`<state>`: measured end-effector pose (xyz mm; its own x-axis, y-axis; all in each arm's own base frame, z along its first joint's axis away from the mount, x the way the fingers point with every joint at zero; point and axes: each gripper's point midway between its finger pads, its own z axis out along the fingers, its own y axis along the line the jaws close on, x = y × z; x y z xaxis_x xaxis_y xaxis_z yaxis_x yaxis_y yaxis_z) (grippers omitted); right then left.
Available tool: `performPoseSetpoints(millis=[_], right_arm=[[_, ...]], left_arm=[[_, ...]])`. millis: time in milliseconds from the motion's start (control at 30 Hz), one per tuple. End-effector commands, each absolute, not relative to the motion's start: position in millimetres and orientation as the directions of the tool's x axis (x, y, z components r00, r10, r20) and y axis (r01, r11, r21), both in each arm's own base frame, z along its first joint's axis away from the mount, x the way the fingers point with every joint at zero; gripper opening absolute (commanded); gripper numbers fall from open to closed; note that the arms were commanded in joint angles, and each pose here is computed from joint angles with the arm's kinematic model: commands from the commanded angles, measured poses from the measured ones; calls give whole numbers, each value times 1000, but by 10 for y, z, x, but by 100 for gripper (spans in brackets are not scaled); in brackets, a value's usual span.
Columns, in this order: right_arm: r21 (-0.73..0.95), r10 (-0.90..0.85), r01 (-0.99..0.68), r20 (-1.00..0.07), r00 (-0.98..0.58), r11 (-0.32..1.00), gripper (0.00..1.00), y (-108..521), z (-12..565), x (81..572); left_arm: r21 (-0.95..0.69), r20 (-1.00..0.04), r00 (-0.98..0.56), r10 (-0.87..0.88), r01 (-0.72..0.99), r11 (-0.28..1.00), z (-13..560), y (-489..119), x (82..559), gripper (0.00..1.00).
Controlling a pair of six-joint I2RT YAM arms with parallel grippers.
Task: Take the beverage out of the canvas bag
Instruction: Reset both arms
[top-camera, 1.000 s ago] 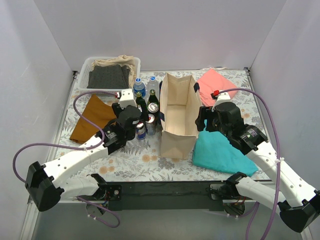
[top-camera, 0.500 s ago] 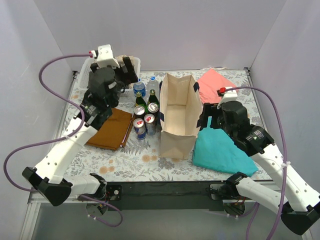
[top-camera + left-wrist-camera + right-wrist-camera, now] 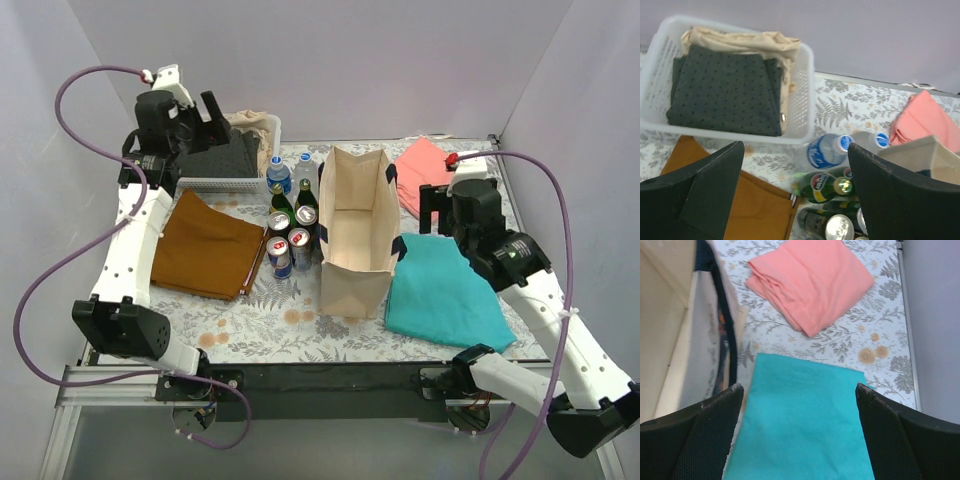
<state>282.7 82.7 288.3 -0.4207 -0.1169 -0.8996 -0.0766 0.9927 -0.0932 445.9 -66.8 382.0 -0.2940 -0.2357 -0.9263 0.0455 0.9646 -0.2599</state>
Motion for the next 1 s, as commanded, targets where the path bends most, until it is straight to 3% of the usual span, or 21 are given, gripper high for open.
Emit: performPoseSetpoints(millis=[0, 400, 767, 967], right_arm=[[-136, -130, -14, -898, -421, 991, 98, 515, 2943, 3085], [81, 201, 294, -892, -404, 952, 98, -610, 2365, 3520], [27, 232, 549, -922, -308, 836, 98, -1073, 1815, 3390], [42, 230, 583, -940, -252, 812, 98, -1136, 1657, 3378]], left_arm=[[-366, -878, -364, -310, 93, 926, 3697, -493, 4420, 81], [-343, -880, -365, -304, 45, 938, 3210, -333, 4345, 86], [-372, -869, -372, -327, 52, 927, 2801, -373, 4406, 88], [-396, -861, -355, -365, 16, 918, 2616, -336, 4479, 88]])
